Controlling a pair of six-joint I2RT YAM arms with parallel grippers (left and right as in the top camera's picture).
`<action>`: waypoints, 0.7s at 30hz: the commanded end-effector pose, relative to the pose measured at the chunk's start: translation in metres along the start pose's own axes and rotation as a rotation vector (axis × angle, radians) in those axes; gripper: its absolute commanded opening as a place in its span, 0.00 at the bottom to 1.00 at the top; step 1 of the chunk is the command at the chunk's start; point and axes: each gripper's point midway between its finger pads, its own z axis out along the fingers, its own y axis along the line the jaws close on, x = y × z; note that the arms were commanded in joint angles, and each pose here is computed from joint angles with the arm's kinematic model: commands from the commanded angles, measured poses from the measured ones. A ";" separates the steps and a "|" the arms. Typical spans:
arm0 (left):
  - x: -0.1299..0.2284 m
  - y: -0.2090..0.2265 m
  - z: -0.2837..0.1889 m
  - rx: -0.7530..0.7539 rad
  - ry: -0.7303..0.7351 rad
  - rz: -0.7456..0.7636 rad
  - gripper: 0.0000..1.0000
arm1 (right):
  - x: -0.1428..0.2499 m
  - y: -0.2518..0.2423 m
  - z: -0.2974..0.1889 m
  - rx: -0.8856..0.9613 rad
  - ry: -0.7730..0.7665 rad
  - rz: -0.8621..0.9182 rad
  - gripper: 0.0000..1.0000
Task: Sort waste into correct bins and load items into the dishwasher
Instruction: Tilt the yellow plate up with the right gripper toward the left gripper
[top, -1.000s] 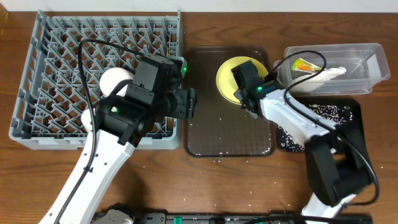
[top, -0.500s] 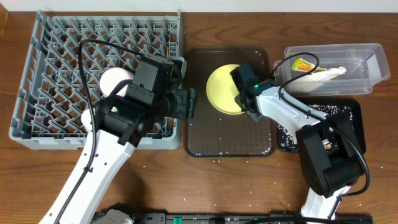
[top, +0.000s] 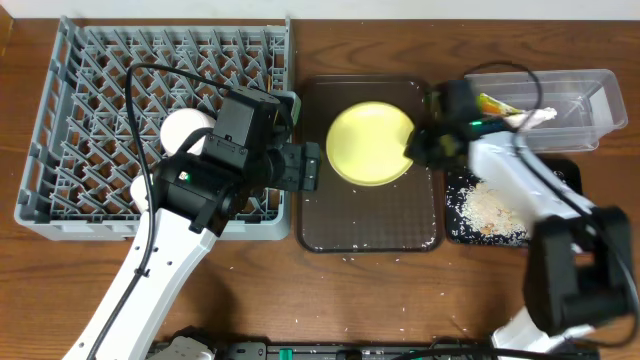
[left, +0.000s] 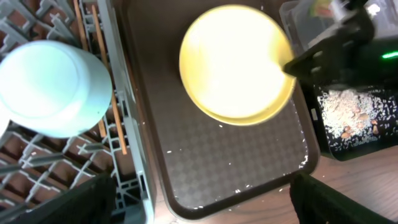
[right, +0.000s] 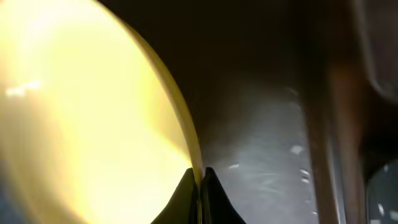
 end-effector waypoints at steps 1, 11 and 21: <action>-0.002 -0.009 0.000 0.053 -0.004 -0.001 0.93 | 0.011 0.060 -0.049 -0.388 0.027 -0.335 0.01; -0.003 -0.018 -0.001 0.103 -0.006 0.003 0.93 | 0.030 0.107 -0.110 -0.621 -0.054 -0.608 0.01; -0.008 -0.019 0.001 0.108 -0.021 0.001 0.47 | 0.053 0.133 -0.133 -0.828 -0.016 -0.697 0.01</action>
